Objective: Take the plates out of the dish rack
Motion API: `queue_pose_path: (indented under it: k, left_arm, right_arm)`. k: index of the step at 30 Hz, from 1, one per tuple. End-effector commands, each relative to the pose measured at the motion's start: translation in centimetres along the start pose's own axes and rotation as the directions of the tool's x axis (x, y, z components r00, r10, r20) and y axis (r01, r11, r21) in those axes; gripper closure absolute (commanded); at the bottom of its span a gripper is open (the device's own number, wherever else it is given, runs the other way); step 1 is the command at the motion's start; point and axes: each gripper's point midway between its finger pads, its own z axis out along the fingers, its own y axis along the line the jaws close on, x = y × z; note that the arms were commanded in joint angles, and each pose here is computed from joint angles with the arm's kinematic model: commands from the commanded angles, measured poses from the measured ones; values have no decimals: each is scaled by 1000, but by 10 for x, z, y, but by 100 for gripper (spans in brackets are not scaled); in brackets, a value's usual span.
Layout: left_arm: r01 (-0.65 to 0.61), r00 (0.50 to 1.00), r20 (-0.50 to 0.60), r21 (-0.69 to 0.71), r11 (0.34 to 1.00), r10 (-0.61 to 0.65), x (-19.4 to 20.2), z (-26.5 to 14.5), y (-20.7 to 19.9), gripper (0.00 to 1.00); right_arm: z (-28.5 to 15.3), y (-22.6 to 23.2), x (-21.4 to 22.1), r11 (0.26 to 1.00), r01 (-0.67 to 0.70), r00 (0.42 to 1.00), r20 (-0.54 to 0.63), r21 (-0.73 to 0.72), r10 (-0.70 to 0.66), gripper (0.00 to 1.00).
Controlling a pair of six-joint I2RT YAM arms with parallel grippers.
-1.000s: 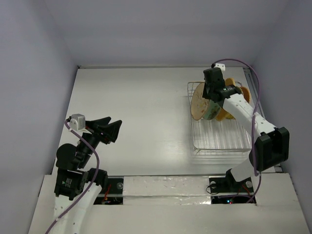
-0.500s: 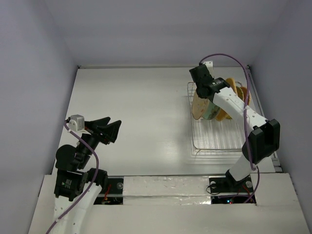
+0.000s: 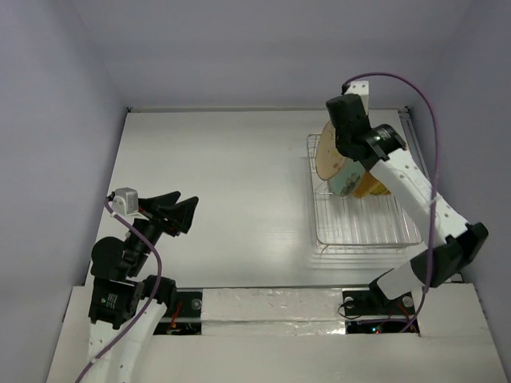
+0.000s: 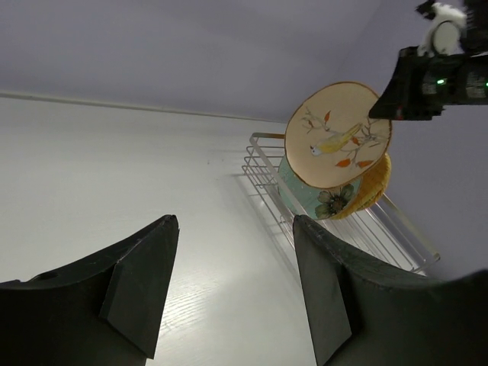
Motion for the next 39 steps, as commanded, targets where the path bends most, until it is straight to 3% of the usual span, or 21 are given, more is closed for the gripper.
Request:
queue_pose_path:
  k: [1,7,10,13,15,18,24,29,35,36,39]
  left_arm:
    - [-4,999,39,19,1000,3,-10,0,-5,42]
    - [-2,999,33,14,1000,1,-9,2,-4,42]
    - [1,1000,31,8,1000,-1,-9,2,-3,42]
    - [1,999,32,3,1000,-1,-9,2,-2,42]
    - [1,999,32,3,1000,-1,-9,2,-2,42]
    - [0,1000,31,4,1000,0,-8,2,-2,42]
    - [2,999,32,6,1000,-3,-8,2,-3,43]
    - [1,999,32,8,1000,-1,-8,1,-3,43]
    - [0,999,37,15,1000,-1,-9,0,-5,43]
    - [-1,999,37,16,1000,1,-9,1,-5,43]
    - [0,999,33,14,1000,0,-8,1,-4,43]
  right_arm:
    - [-75,-10,-86,914,-296,904,226,-279,362,100]
    - [-98,64,-100,710,-355,835,136,-608,533,100]
    - [-107,125,-99,529,-366,816,9,-765,578,100]
    - [-107,183,-95,423,-400,808,-95,-813,581,100]
    - [-94,222,-82,409,-428,819,-155,-806,553,100]
    - [-105,261,-91,322,-446,800,-210,-836,563,100]
    - [-71,343,-81,296,-519,775,-295,-802,558,100]
    - [-27,408,-21,352,-564,796,-378,-747,473,100]
    - [-22,455,39,350,-605,787,-471,-715,399,99]
    - [-16,460,48,357,-615,782,-485,-703,392,95]
    - [-19,469,57,350,-615,783,-496,-707,374,64]
